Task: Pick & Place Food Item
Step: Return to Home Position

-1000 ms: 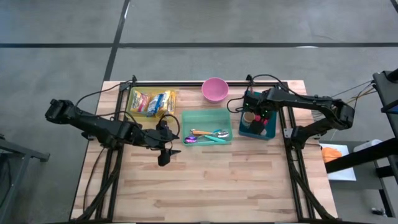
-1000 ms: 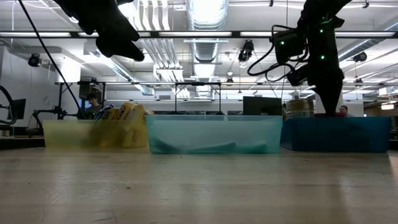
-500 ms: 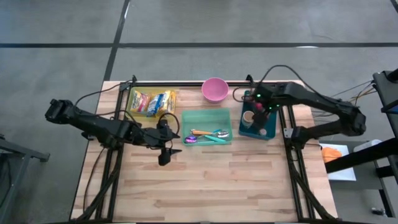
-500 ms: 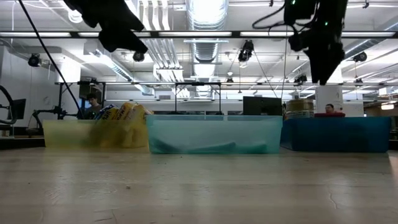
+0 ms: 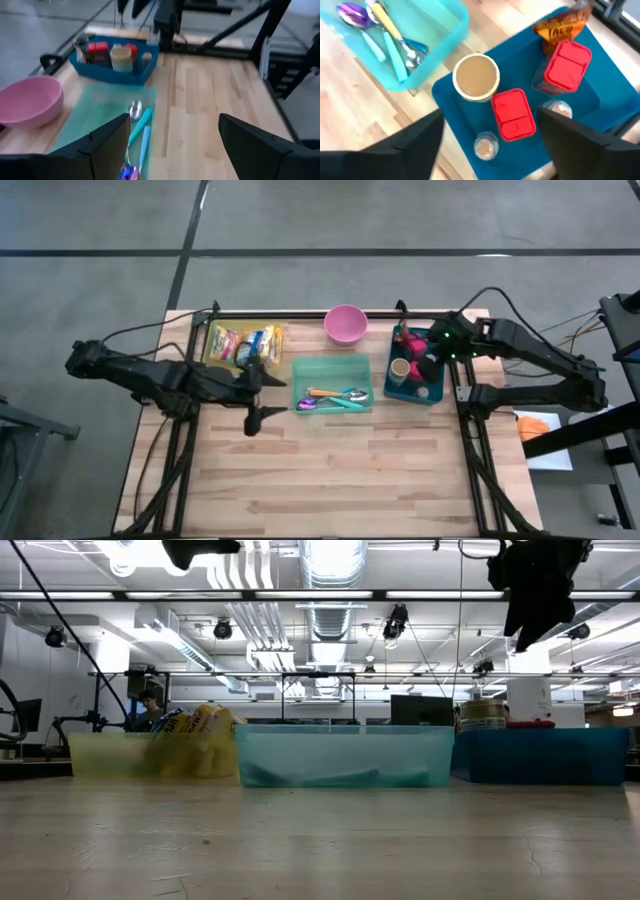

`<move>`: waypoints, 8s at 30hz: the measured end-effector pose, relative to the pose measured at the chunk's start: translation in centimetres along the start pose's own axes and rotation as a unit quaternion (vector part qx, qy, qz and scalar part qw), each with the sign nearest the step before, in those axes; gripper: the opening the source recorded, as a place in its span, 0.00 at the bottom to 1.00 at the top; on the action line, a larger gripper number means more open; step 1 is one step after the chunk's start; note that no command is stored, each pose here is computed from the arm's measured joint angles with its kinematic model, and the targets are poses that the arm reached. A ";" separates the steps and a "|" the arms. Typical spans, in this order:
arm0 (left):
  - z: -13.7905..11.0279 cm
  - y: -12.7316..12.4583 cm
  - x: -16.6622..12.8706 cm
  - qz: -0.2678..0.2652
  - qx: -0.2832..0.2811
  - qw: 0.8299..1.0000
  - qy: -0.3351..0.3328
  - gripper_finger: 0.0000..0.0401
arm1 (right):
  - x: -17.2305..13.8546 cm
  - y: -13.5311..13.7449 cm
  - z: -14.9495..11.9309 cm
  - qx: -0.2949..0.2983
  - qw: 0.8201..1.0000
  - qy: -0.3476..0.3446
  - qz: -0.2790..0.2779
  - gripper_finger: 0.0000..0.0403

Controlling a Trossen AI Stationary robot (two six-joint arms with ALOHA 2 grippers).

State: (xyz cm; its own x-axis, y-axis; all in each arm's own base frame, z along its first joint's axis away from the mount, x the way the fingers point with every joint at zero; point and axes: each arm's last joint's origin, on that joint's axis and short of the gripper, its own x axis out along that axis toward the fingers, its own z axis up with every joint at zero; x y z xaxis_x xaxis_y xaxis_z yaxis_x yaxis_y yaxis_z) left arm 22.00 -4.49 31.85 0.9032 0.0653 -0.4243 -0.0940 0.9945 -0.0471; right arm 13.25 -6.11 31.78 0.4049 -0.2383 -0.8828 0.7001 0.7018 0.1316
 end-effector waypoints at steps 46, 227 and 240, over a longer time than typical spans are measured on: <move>-3.5 2.8 -5.3 0.095 -0.055 0.993 -0.038 0.10 | -3.9 3.1 -3.3 -0.136 0.919 -0.278 0.245 0.07; -20.1 6.6 -1.9 -0.016 -0.032 0.996 -0.086 0.10 | 10.3 1.2 -13.0 -0.284 0.748 -0.387 0.459 0.07; -20.1 6.6 -1.9 -0.016 -0.032 0.996 -0.086 0.10 | 10.3 1.2 -13.0 -0.284 0.747 -0.387 0.459 0.07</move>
State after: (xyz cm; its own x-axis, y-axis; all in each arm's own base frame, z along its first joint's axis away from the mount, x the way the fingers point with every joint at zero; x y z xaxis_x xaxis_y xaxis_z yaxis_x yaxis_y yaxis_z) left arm 11.19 0.31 14.15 0.9638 0.0523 -0.2615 -0.0857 0.9893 -0.1177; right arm 10.66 1.01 16.98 0.9345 0.3557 0.0167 -0.3552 0.9278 0.1142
